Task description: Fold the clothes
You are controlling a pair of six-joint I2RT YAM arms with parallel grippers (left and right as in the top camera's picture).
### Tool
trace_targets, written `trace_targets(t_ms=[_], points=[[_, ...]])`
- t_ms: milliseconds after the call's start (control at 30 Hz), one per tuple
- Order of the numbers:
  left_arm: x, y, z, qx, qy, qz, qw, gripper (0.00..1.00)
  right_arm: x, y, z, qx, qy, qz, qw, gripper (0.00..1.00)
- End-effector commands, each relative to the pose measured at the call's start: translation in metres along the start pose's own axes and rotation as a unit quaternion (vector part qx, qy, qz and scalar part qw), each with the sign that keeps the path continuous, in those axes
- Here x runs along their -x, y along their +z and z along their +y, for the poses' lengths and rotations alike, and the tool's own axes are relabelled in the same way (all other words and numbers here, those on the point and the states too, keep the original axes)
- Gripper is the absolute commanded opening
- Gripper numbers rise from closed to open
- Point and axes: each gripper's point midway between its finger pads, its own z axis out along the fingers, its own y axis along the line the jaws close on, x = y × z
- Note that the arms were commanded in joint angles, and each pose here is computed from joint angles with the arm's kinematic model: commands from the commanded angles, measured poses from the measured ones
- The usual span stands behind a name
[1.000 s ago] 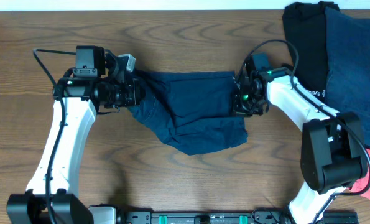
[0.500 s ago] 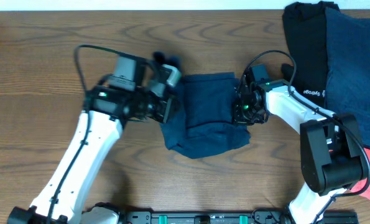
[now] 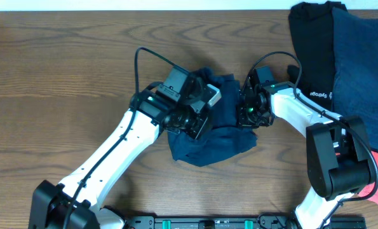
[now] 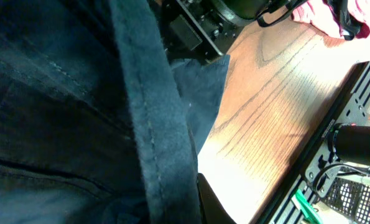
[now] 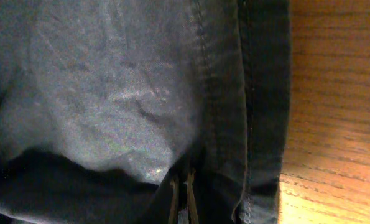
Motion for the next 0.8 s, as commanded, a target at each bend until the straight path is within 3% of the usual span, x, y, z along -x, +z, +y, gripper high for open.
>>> trace_targets(t_ms=[0, 67, 133, 167, 200, 400, 500, 633, 767], points=[[0.014, -0.001, -0.009, -0.004, -0.003, -0.021, 1.0, 0.06, -0.02, 0.015, -0.009, -0.023, -0.004, 0.032, 0.999, 0.06], [0.018, 0.0, -0.011, -0.006, -0.005, -0.03, 1.0, 0.06, -0.02, 0.015, -0.009, -0.023, -0.004, 0.032, 0.999, 0.11], [0.019, 0.0, -0.013, -0.007, -0.007, -0.032, 0.999, 0.09, -0.022, 0.015, -0.009, -0.021, -0.003, 0.036, 0.999, 0.24], [0.019, 0.0, -0.013, -0.008, -0.007, -0.032, 0.999, 0.24, -0.023, 0.014, -0.009, -0.021, -0.002, 0.039, 0.999, 0.25], [0.019, 0.0, -0.013, -0.007, -0.008, -0.031, 0.999, 0.31, -0.023, 0.013, -0.009, -0.022, 0.0, 0.04, 0.999, 0.27], [0.025, -0.013, -0.012, -0.003, -0.005, -0.053, 0.999, 0.54, -0.003, -0.018, -0.022, -0.04, 0.028, 0.01, 0.999, 0.46], [0.034, -0.033, 0.001, 0.017, -0.013, -0.084, 0.996, 0.55, 0.015, -0.054, -0.036, -0.062, 0.049, -0.031, 0.996, 0.48], [0.047, -0.064, 0.051, 0.103, -0.045, -0.135, 0.984, 0.55, 0.03, -0.108, -0.062, -0.108, 0.087, -0.09, 0.986, 0.5], [0.062, -0.083, 0.091, 0.138, -0.07, -0.179, 0.972, 0.55, 0.036, -0.153, -0.064, -0.099, 0.096, -0.145, 0.98, 0.5]])
